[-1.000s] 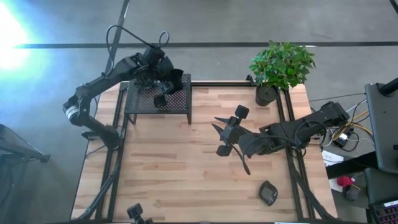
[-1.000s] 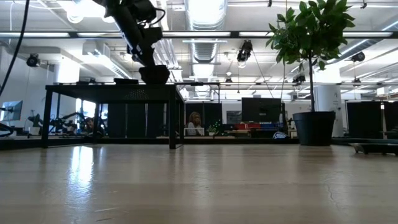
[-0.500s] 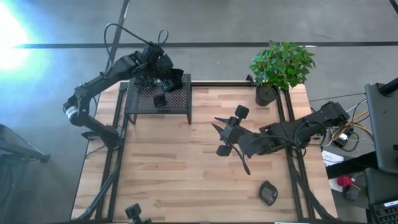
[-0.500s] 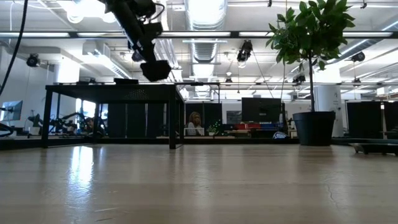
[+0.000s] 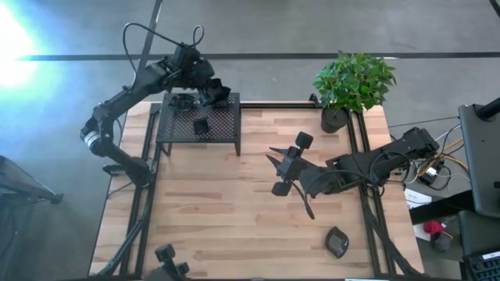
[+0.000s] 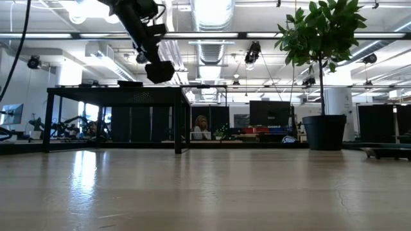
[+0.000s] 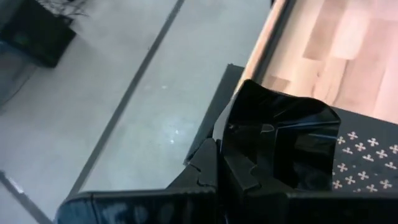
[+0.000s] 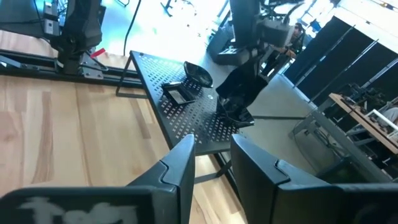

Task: Pick & Place Mini shaped plates
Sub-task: Stack the distorted square plate on top of the stacked distorted square plate on the shelf, then stack the square plate on top of the stacked square plate on the shelf

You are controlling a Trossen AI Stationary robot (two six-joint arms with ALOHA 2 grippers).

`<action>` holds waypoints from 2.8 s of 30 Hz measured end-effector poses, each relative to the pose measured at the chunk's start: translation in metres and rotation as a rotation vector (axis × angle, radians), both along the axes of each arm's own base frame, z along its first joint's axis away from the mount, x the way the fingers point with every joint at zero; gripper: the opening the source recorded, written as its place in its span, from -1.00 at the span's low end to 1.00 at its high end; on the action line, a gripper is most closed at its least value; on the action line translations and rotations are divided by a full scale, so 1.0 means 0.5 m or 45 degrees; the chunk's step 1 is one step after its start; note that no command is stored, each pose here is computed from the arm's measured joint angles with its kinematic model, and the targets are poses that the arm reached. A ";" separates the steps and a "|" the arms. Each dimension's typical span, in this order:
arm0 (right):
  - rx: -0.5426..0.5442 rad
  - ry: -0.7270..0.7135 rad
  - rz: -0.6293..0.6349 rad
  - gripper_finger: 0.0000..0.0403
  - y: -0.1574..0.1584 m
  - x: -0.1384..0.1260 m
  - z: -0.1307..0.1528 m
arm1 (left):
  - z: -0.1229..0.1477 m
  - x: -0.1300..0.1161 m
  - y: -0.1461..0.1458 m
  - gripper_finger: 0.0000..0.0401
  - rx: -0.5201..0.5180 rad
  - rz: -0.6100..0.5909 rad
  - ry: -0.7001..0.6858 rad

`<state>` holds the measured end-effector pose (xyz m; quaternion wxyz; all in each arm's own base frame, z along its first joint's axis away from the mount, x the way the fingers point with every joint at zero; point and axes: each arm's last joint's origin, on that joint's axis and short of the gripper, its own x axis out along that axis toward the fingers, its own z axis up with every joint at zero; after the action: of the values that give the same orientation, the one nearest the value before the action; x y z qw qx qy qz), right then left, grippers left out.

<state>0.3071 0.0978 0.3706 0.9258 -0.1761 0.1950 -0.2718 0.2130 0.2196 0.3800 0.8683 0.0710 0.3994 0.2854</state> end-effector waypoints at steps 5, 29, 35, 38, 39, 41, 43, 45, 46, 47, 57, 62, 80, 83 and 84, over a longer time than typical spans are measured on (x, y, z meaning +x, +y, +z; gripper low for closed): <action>0.002 -0.001 -0.001 -0.51 0.000 0.000 0.000 | -0.025 0.015 0.017 -1.00 -0.022 -0.050 0.058; 0.004 -0.003 -0.002 -0.57 0.000 0.000 0.000 | -0.022 0.024 0.034 -1.00 -0.189 -0.077 0.119; 0.004 -0.003 -0.003 -0.56 0.000 0.000 0.000 | -0.017 0.022 0.035 -0.96 -0.166 -0.055 0.130; 0.003 -0.002 -0.003 -0.58 -0.001 0.000 0.000 | -0.017 0.020 0.037 -0.89 -0.140 -0.005 0.158; 0.004 -0.003 -0.003 -0.59 0.000 0.000 0.000 | -0.018 0.019 0.037 -0.87 -0.138 0.012 0.164; 0.003 -0.002 -0.003 -0.59 0.000 0.000 0.000 | -0.019 0.019 0.037 -0.82 -0.143 0.029 0.163; 0.004 -0.002 -0.003 -0.59 0.000 0.000 0.000 | -0.019 0.019 0.037 -0.77 -0.147 0.032 0.163; 0.003 -0.002 -0.003 -0.59 0.000 0.000 0.000 | -0.020 0.019 0.036 -0.73 -0.152 0.031 0.168; 0.003 -0.002 -0.003 -0.58 0.000 0.000 0.000 | -0.020 0.019 0.036 -0.72 -0.151 0.031 0.167; 0.003 -0.002 -0.003 -0.58 0.000 0.000 0.000 | -0.018 0.018 0.036 -0.71 -0.148 0.032 0.166; 0.004 -0.003 -0.004 -0.60 0.000 0.000 0.000 | 0.000 0.017 0.039 -0.70 -0.075 0.081 0.171; 0.004 -0.003 -0.004 -0.61 0.000 0.000 0.000 | -0.017 0.023 0.048 -0.70 -0.067 0.101 0.193; 0.005 -0.003 -0.004 -0.64 -0.001 0.000 0.000 | 0.002 0.013 0.030 -0.70 0.024 0.180 0.155; 0.012 -0.013 -0.006 -0.66 -0.001 -0.003 0.003 | 0.031 0.004 -0.016 -0.70 0.051 0.128 0.123; 0.023 -0.024 -0.009 -0.66 -0.002 -0.005 0.005 | 0.040 0.001 -0.035 -0.70 0.058 0.098 0.121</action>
<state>0.3047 0.0967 0.3733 0.9282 -0.1644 0.1893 -0.2749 0.2134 0.2020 0.4000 0.8348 0.0889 0.4360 0.3241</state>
